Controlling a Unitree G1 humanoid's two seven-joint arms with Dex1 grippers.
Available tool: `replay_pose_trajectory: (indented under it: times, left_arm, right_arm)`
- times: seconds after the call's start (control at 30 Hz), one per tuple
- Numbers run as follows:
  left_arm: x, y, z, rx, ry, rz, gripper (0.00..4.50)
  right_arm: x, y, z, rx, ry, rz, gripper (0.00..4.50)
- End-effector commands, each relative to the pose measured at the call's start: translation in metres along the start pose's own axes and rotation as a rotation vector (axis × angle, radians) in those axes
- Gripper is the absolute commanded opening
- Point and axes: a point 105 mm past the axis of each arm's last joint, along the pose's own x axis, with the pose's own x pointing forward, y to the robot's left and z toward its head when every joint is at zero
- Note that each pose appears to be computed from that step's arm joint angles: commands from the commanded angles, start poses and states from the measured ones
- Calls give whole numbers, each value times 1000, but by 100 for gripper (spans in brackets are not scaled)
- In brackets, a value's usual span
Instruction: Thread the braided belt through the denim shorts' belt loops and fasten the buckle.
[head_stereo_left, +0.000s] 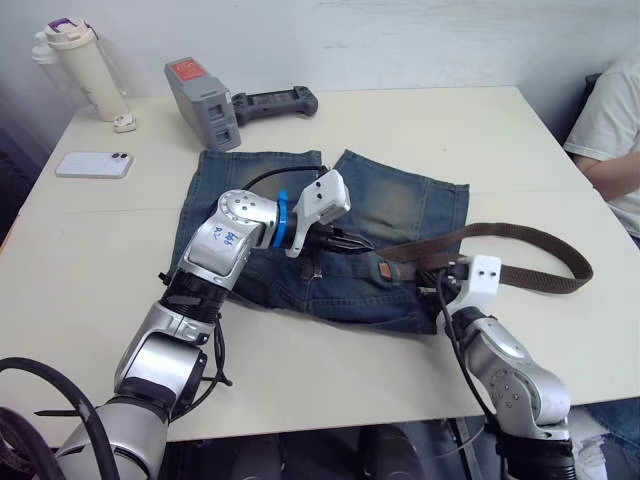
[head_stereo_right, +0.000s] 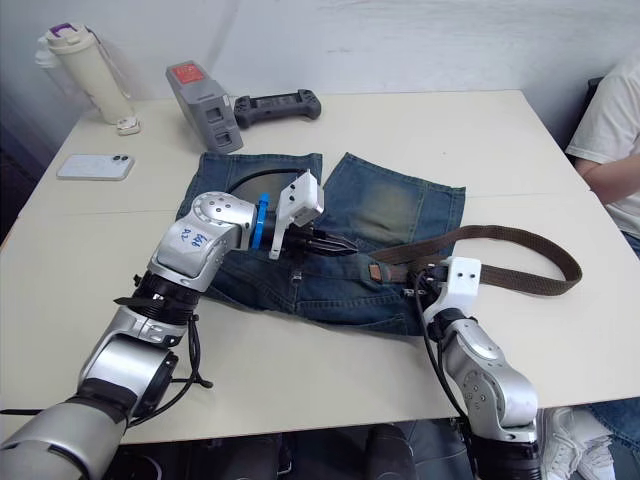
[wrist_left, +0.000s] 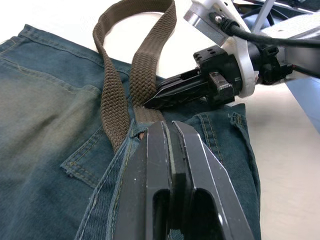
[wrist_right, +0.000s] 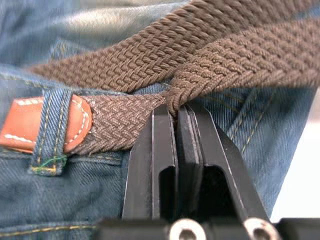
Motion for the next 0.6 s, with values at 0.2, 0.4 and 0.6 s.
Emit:
replay_pose_trajectory:
  times: [0.2,0.4,0.6]
  left_arm:
    - [0,-3,6,62,3,-5,2]
    - [1,-3,5,66,5,-5,2]
    - [2,-3,5,66,5,-6,2]
  right_arm:
    - [2,24,12,315,-91,83,0]
    - [-10,29,28,557,-156,178,0]
    - [-10,44,19,461,-76,226,0]
